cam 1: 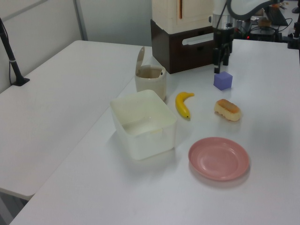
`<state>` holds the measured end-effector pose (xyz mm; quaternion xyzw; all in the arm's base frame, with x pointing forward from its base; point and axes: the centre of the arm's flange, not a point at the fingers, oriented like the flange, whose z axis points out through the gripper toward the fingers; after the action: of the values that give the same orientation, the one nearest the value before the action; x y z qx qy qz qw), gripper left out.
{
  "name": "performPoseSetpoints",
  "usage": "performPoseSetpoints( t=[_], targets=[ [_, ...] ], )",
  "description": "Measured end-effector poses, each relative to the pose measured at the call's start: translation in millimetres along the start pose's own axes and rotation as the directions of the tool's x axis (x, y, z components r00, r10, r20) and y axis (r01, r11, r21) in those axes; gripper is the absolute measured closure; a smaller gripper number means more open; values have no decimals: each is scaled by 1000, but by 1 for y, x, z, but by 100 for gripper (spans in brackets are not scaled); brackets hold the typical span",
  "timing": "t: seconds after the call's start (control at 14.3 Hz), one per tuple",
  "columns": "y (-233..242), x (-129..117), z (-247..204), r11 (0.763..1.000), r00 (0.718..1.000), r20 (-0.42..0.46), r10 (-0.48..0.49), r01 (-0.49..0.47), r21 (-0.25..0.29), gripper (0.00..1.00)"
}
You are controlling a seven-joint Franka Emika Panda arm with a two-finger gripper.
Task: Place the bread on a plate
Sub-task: 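Lower the gripper and close it on the bread roll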
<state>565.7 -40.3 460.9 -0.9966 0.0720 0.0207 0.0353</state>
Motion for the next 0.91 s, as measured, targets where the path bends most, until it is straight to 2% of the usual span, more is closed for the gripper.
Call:
performPoseSetpoints(
  t=[0.21, 0.7, 0.91],
  targets=[
    [-17, -25, 12, 1000, 999, 31, 11, -11, -3, 0],
    [-84, -43, 38, 997, 996, 41, 78, -77, -25, 0],
    [-94, -48, 48, 996, 995, 58, 82, -80, -37, 0]
  ],
)
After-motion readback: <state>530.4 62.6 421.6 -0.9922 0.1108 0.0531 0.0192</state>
